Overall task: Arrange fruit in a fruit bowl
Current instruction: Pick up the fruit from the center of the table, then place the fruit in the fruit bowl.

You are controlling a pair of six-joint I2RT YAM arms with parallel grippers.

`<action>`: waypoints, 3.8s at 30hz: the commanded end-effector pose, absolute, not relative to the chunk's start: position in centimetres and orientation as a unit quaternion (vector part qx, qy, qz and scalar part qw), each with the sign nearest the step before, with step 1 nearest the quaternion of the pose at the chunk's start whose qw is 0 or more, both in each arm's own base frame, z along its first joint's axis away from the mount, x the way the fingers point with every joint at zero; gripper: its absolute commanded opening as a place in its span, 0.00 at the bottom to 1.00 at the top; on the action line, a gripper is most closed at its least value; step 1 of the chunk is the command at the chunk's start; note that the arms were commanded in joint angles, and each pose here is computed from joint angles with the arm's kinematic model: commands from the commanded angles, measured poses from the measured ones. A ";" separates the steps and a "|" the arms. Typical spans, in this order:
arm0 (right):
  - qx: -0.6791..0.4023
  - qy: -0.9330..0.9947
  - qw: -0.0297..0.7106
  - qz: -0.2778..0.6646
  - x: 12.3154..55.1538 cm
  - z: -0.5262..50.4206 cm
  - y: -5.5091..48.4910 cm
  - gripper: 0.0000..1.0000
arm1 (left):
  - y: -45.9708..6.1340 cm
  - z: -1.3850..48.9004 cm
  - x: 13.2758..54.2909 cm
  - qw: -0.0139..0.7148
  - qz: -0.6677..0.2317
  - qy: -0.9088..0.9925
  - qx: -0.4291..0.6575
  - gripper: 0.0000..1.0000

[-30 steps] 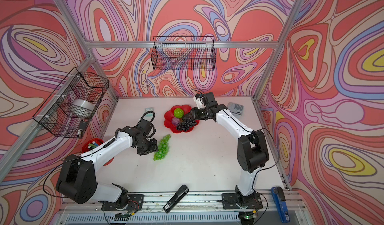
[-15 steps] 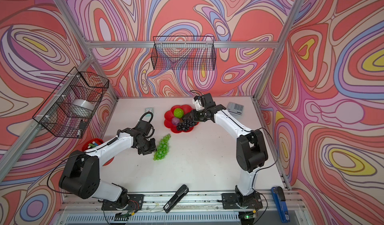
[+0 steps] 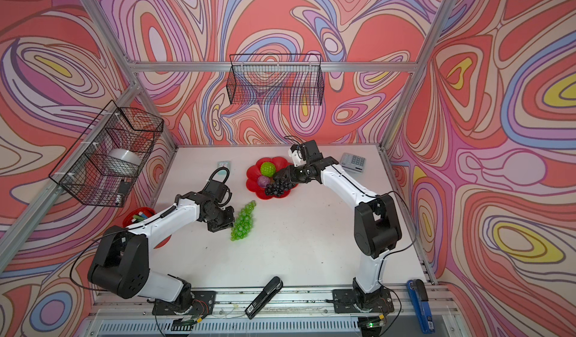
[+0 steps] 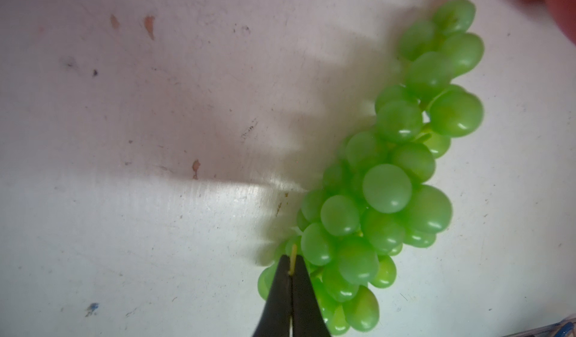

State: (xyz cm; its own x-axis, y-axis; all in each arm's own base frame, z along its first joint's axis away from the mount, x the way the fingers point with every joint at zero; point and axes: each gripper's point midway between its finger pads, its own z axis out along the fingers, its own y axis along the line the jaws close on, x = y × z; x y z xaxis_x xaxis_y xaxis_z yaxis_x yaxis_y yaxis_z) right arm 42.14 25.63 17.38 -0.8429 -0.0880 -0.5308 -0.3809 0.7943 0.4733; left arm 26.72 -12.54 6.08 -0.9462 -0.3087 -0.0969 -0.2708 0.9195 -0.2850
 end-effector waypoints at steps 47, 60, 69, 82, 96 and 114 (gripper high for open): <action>-0.076 0.890 0.326 0.310 44.2 19.1 21.6 0.36 | -23.6 30.7 43.1 0.241 -0.347 0.906 0.024 0.00; -0.075 0.894 0.321 0.304 44.4 17.9 20.7 0.36 | -24.7 28.8 43.6 0.211 -0.360 0.908 0.021 0.00; -0.076 0.895 0.319 0.303 44.2 17.8 20.5 0.36 | -24.8 26.8 42.8 0.186 -0.355 0.916 0.019 0.00; -0.078 0.895 0.316 0.303 44.2 17.9 20.6 0.36 | -25.6 26.0 42.5 0.165 -0.372 0.913 0.022 0.00; -0.078 0.901 0.302 0.300 44.0 16.8 20.5 0.36 | -24.6 23.4 43.6 0.164 -0.337 0.927 0.017 0.00; -0.087 0.913 0.283 0.281 44.4 14.7 20.4 0.36 | -21.8 19.4 46.7 0.160 -0.279 0.947 -0.009 0.00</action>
